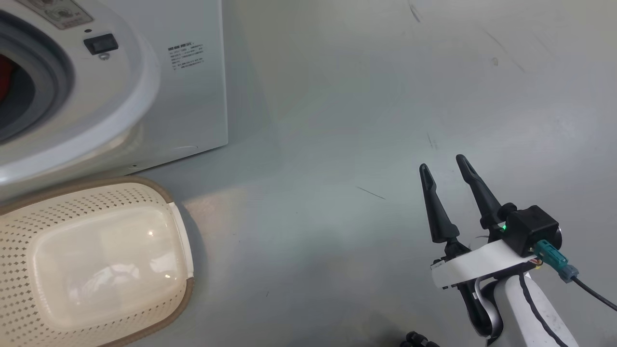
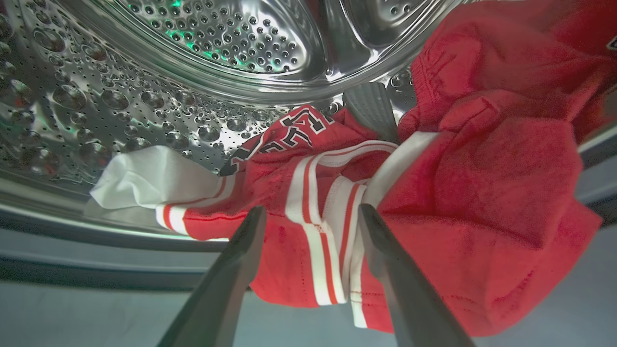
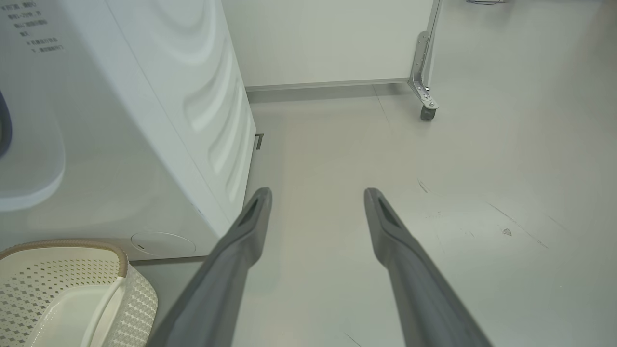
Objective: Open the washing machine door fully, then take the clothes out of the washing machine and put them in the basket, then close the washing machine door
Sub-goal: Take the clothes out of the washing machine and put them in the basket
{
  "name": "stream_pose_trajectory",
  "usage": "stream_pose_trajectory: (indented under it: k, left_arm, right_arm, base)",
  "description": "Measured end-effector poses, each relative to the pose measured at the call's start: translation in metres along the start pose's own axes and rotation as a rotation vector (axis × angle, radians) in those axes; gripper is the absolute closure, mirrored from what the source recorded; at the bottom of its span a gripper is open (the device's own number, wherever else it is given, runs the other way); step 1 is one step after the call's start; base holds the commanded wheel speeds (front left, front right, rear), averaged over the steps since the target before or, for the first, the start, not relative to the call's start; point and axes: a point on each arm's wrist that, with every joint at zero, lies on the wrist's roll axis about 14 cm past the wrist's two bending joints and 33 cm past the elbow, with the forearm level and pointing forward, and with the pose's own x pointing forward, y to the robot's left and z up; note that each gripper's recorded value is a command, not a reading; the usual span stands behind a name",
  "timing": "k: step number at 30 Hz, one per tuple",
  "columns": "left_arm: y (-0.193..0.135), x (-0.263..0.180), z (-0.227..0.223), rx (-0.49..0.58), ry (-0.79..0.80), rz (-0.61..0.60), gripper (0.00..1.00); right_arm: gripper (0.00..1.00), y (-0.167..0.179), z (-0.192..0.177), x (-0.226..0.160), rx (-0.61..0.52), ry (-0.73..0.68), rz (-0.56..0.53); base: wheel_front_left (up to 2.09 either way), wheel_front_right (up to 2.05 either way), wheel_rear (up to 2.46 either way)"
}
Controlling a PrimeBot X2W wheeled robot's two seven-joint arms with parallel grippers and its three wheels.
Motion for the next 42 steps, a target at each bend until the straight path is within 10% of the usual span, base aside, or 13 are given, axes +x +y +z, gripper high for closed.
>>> stream_pose_trajectory:
  k: [33, 35, 42]
  left_arm:
    - [0.012, 0.033, -0.015, 0.198, 0.188, 0.053, 0.0]
    - [0.012, 0.035, -0.015, 0.194, 0.191, 0.055, 1.0]
    - [0.011, 0.037, -0.009, 0.183, 0.176, 0.054, 1.0]
  right_arm:
    - [0.0, 0.004, 0.0, 0.006, 0.017, 0.003, 0.007]
    - [0.0, 0.004, 0.0, 0.007, 0.017, 0.002, 0.008]
    - [0.0, 0.004, 0.001, 0.01, 0.015, -0.002, 0.005]
  base:
    - [0.0, 0.0, 0.0]
    - [0.0, 0.0, 0.0]
    - [0.0, 0.0, 0.0]
